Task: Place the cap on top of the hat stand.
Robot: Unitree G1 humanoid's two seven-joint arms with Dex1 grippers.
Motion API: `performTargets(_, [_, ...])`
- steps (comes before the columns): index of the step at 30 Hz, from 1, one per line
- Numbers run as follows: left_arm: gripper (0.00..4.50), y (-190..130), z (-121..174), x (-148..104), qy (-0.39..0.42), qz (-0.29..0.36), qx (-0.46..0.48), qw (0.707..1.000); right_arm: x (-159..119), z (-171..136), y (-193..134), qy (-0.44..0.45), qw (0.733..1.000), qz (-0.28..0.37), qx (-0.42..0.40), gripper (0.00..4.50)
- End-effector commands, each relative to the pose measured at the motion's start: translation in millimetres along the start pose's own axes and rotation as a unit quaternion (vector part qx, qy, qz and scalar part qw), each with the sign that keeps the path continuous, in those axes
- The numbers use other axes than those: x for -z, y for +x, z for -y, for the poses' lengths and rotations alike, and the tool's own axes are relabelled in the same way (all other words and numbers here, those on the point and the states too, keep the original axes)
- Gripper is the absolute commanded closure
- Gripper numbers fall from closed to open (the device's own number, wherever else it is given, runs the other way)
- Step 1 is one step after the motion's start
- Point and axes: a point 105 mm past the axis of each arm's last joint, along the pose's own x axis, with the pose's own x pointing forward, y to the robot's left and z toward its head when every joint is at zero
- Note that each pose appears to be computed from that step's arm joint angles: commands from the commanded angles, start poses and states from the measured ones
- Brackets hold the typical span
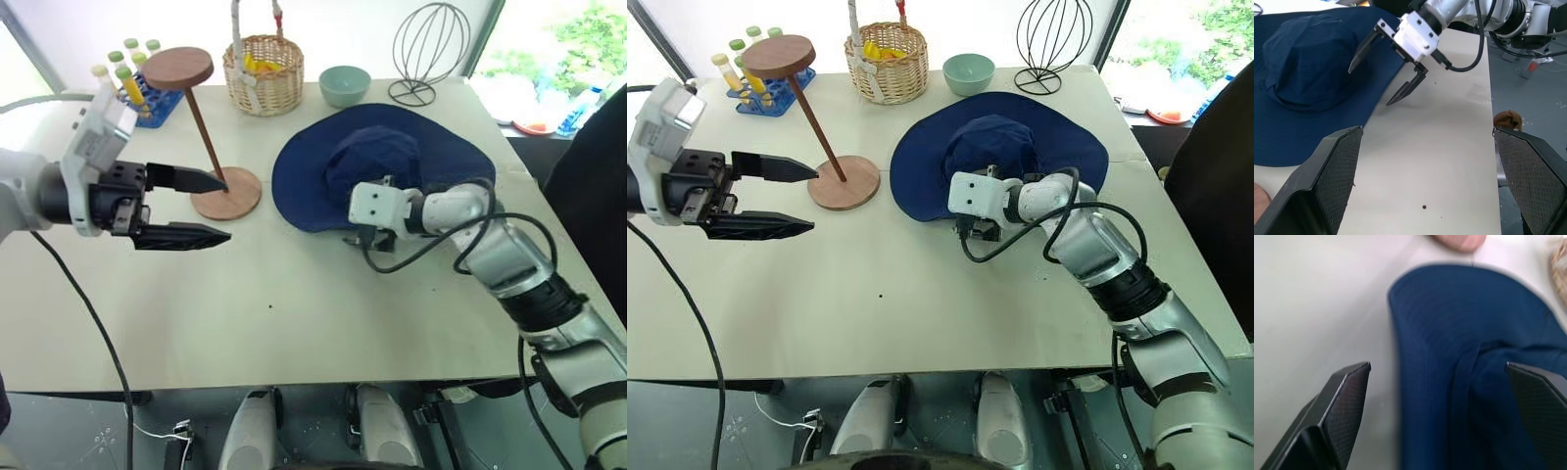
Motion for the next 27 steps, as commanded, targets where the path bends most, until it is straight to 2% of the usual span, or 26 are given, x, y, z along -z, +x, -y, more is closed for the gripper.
performTargets(1, [0.05, -4, -2, -10, 0.024, 0.012, -0.014, 1.000, 14, 5, 8, -0.009, 1.000, -0.022, 0.018, 0.00])
performTargets(3, [0.05, -5, -2, -11, 0.025, 0.014, -0.017, 0.999, 23, 5, 12, -0.013, 0.999, -0.035, 0.018, 0.00])
performTargets(6, [0.00, -5, -4, -11, 0.026, 0.014, -0.021, 0.999, 28, 6, 13, -0.014, 0.999, -0.038, 0.018, 0.87])
performTargets(13, [0.00, -5, -6, -13, 0.029, 0.017, -0.025, 0.999, 25, 12, 12, -0.012, 0.999, -0.032, 0.028, 4.26])
performTargets(14, [0.00, -4, -6, -13, 0.029, 0.017, -0.024, 0.999, 24, 13, 12, -0.010, 0.999, -0.030, 0.031, 4.40])
performTargets(21, [0.00, -4, -7, -14, 0.031, 0.019, -0.026, 0.999, 17, 16, 8, 0.015, 0.999, -0.009, 0.034, 4.40])
performTargets(27, [0.00, -9, -11, -16, 0.032, 0.033, -0.050, 0.998, -6, 34, -8, 0.107, 0.991, 0.051, 0.053, 4.40])
